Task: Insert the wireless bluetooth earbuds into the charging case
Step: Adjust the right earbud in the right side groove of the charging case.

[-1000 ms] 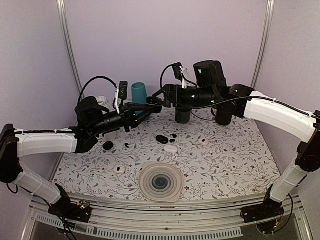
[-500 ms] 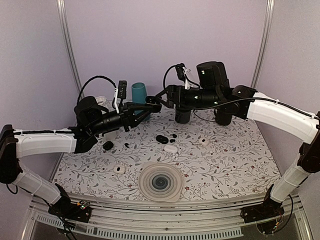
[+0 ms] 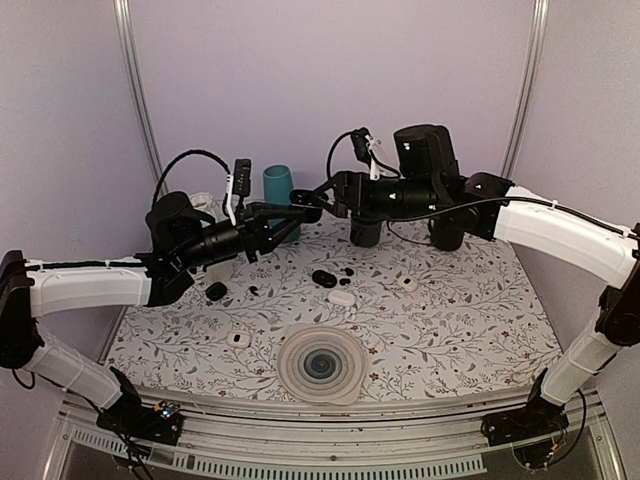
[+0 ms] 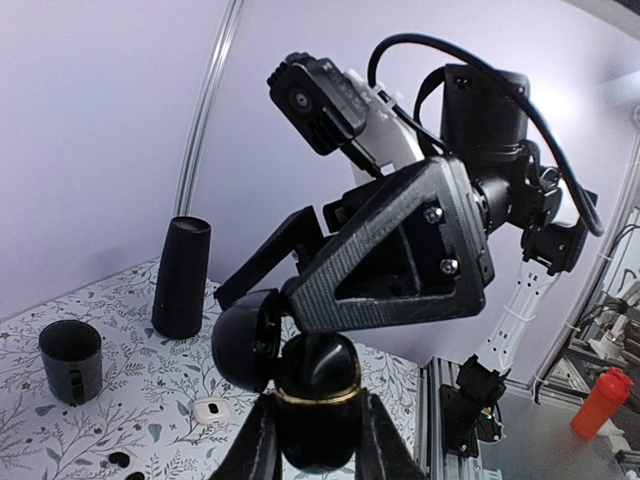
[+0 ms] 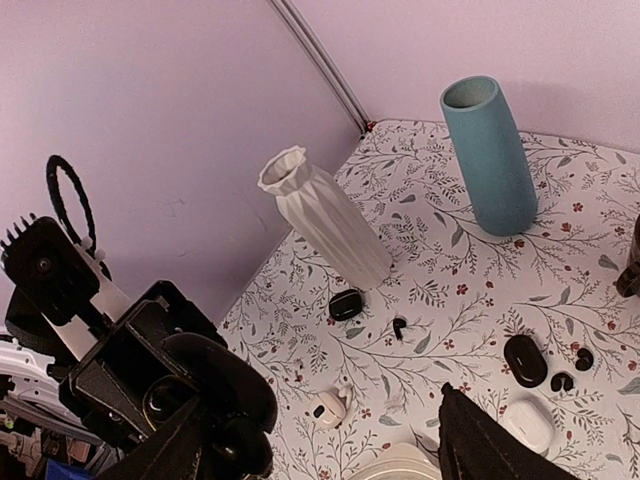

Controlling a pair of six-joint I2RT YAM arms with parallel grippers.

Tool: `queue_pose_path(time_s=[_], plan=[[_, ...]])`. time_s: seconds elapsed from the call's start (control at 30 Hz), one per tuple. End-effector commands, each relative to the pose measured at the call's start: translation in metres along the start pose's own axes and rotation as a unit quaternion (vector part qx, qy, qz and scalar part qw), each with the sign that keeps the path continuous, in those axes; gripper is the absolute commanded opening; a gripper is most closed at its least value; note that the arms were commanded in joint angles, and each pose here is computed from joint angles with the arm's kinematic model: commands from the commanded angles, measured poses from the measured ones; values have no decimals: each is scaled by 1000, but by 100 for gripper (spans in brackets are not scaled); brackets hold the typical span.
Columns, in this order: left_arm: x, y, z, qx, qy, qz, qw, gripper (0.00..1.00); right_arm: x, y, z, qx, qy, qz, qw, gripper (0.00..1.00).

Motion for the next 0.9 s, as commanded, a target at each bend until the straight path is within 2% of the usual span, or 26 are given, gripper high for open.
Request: queue_pose_path(time_s=[0.0,0.2,0.53,0.67,0.87], plan=[[-10,-8,0,11,-22,16,1000,0,-9,16,-17,-53,-17,-13,998,77],[-9,-8,1,14,-21,14,1000,0,-19,28,-30,-80,-37,-31,996,83],[-10,-11,0,24,-22,14,999,0,-29,7,-31,-35,-53,-15,998,82],[-12,-11,-1,20,-25,13,999,0,-28,2,-31,-22,-52,-11,998,75],[-11,-10,-1,20,-25,12,999,0,-25,7,-38,-47,-53,-16,997,55]])
Point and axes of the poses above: each gripper's point midway between its finger pads, its own z axis out along the fingers, its own y axis along the line the jaws close on, x = y × z, the point moved 6 cm from there along -z, back along the fingers, and after that the axes turned 8 degrees about z, right-handed, at the moved point
